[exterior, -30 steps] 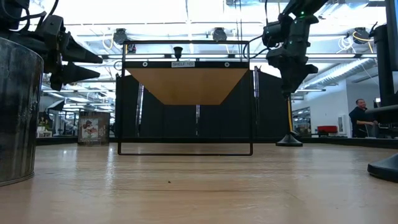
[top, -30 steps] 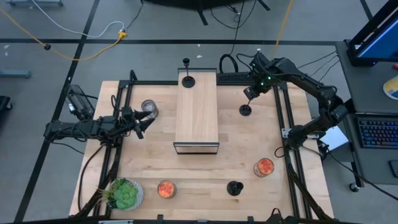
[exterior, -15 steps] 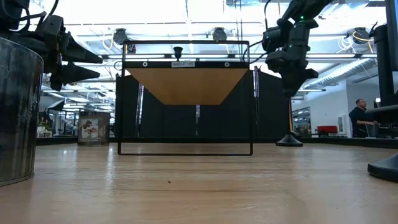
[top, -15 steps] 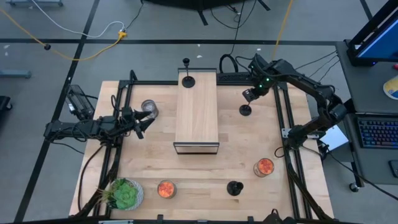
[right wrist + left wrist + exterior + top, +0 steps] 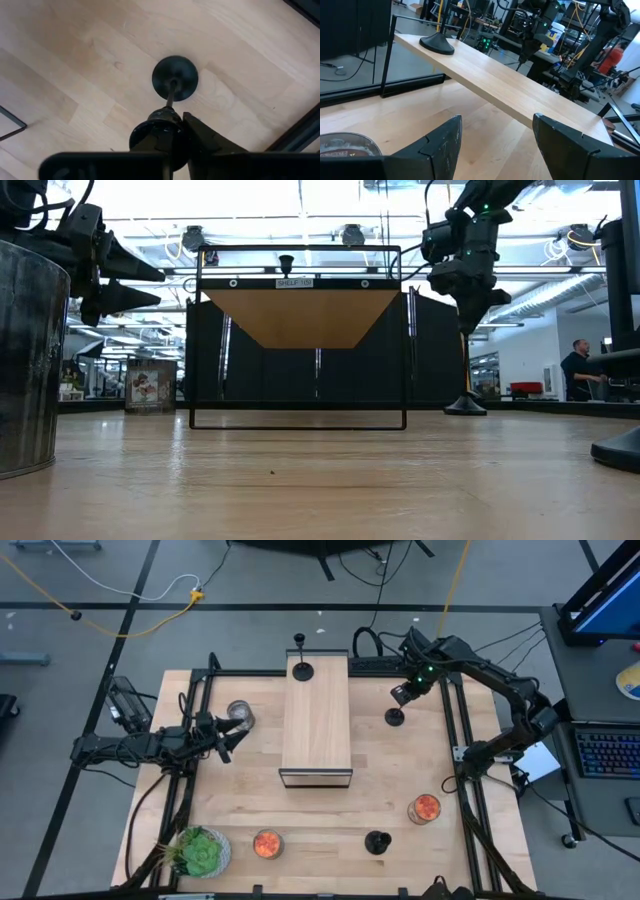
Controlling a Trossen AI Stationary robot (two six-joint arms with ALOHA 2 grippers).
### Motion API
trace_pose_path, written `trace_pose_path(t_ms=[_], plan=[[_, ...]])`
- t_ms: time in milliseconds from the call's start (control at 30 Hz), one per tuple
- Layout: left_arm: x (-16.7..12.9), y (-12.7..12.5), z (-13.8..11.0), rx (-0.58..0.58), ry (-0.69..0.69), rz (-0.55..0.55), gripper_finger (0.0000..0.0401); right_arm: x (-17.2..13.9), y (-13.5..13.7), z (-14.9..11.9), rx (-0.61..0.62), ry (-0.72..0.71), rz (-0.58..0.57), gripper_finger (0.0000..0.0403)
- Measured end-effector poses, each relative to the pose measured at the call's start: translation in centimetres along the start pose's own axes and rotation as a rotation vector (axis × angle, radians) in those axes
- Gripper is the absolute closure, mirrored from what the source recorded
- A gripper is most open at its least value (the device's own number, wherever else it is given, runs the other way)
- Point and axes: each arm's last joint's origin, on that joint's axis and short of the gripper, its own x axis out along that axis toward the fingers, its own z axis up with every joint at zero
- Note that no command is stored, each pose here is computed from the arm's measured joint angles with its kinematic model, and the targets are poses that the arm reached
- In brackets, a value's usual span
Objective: Pick & Place candle stick holders
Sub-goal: Put the top black candle holder on the shelf
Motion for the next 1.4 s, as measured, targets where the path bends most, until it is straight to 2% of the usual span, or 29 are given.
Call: trace_pose_path(t_ms=[300, 600, 833, 1133, 1400], plan=[[0.0, 0.0, 0.0, -0.018, 0.0, 0.0, 0.015, -0.1, 0.3, -0.2, -0.011, 0.005, -0.003, 0.0388], [0.0, 0.0, 0.0, -0.018, 0.001, 0.0, 0.015, -1.4, 1.0, -1.9, -0.038, 0.048, -0.014, 0.0391], [0.0, 0.0, 0.0, -0.022, 0.001, 0.0, 0.015, -4.4, 1.9, -2.4, -0.073, 0.057, -0.052, 0.0391], [0.0, 0.0, 0.0, -0.085, 0.0, 0.0, 0.015, -9.4, 3.7, -2.5, -0.129, -0.039, -0.027, 0.0391], [0.0, 0.0, 0.0, -0.113, -0.004, -0.002, 0.015, -12.5, 4.9, -3.0, -0.152, -0.115, 0.0, 0.0391]])
